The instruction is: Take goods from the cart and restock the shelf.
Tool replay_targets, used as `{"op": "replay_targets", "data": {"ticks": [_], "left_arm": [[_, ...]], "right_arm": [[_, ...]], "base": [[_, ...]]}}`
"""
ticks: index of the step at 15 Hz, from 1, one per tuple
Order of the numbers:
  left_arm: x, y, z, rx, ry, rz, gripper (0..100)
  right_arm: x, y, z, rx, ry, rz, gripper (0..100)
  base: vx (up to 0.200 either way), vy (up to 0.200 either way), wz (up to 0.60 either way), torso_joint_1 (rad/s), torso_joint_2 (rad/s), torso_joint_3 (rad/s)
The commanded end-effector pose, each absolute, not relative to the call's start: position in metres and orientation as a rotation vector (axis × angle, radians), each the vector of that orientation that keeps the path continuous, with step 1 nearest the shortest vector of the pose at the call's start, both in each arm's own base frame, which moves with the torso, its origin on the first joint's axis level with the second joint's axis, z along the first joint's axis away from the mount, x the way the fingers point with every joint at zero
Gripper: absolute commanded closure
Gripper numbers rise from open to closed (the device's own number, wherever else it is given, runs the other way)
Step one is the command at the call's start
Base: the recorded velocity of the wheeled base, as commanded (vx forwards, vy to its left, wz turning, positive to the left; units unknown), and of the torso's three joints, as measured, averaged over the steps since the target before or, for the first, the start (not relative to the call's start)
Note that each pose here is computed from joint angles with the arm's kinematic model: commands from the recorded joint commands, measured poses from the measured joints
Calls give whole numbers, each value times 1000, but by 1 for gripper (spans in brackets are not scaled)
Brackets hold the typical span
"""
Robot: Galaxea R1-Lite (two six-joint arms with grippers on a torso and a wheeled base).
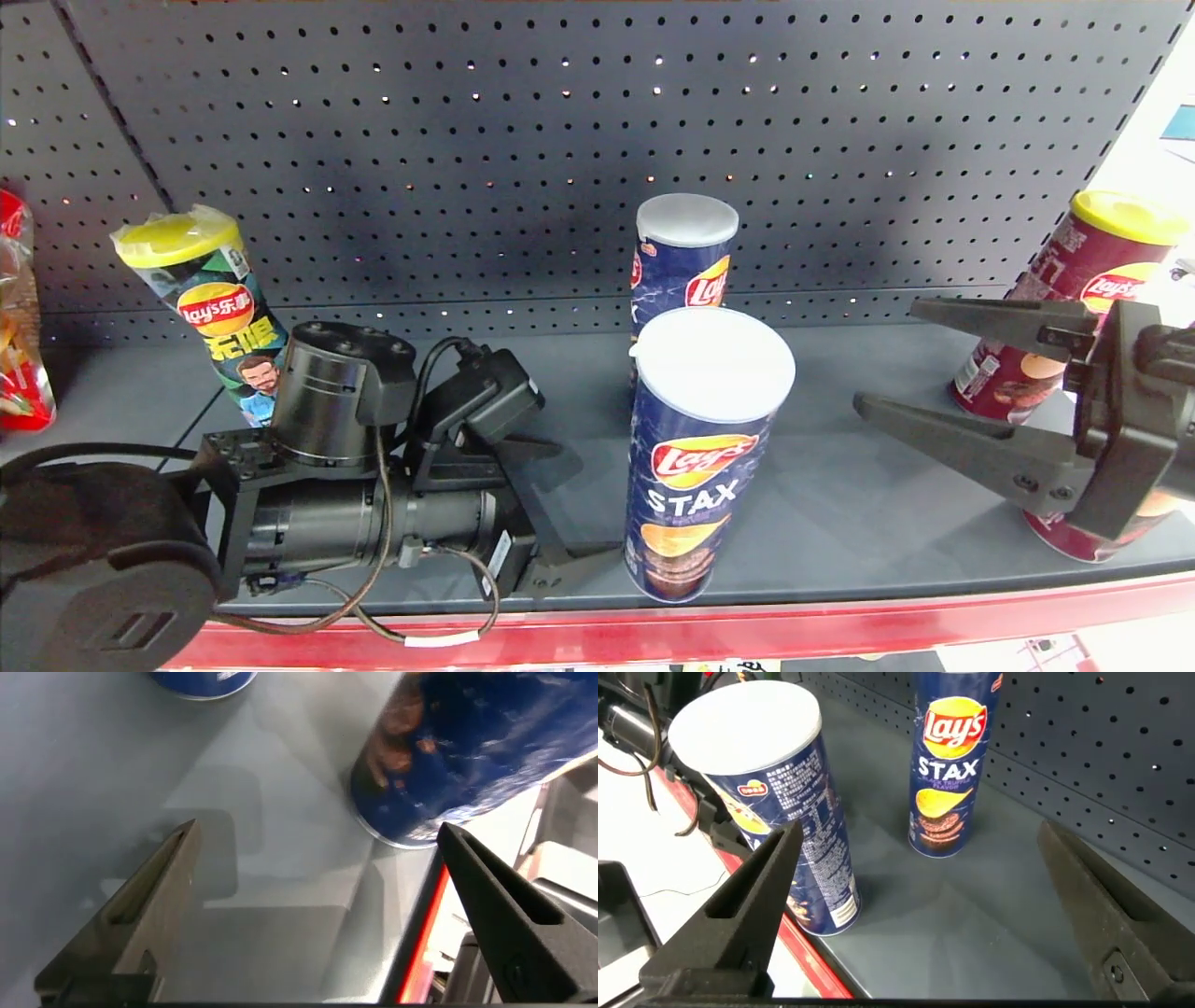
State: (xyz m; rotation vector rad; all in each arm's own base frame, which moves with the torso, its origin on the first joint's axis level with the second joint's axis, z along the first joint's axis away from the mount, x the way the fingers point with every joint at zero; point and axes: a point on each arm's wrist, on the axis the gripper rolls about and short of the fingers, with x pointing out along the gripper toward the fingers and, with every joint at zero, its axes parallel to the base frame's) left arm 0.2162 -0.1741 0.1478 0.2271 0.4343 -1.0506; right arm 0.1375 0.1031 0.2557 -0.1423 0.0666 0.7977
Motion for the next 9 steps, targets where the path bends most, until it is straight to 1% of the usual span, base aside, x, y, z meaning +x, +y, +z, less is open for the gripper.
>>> {"op": "replay_targets", "data": {"ticks": [1,4,5,7,9], "left_arm": [[216,-172,150,224,428,-1042,0],[212,-168,155,227,410,-1028,0],[202,-156,158,227,402,-993,0],[179,-120,160,214,390,-910,0],[161,-88,169,205,368,-769,0]], "right_arm": [[138,103,256,-142,66,798,0],[137,103,254,-143,71,797,0],[136,102,250,-146,83,796,0],[133,99,237,-157,126,783,0],[120,89,220,-168,156,763,0]], "base": [[0,0,0,0,0,0],[0,0,0,0,0,0],[0,0,0,0,0,0],[0,0,0,0,0,0],[0,0,0,0,0,0]]}}
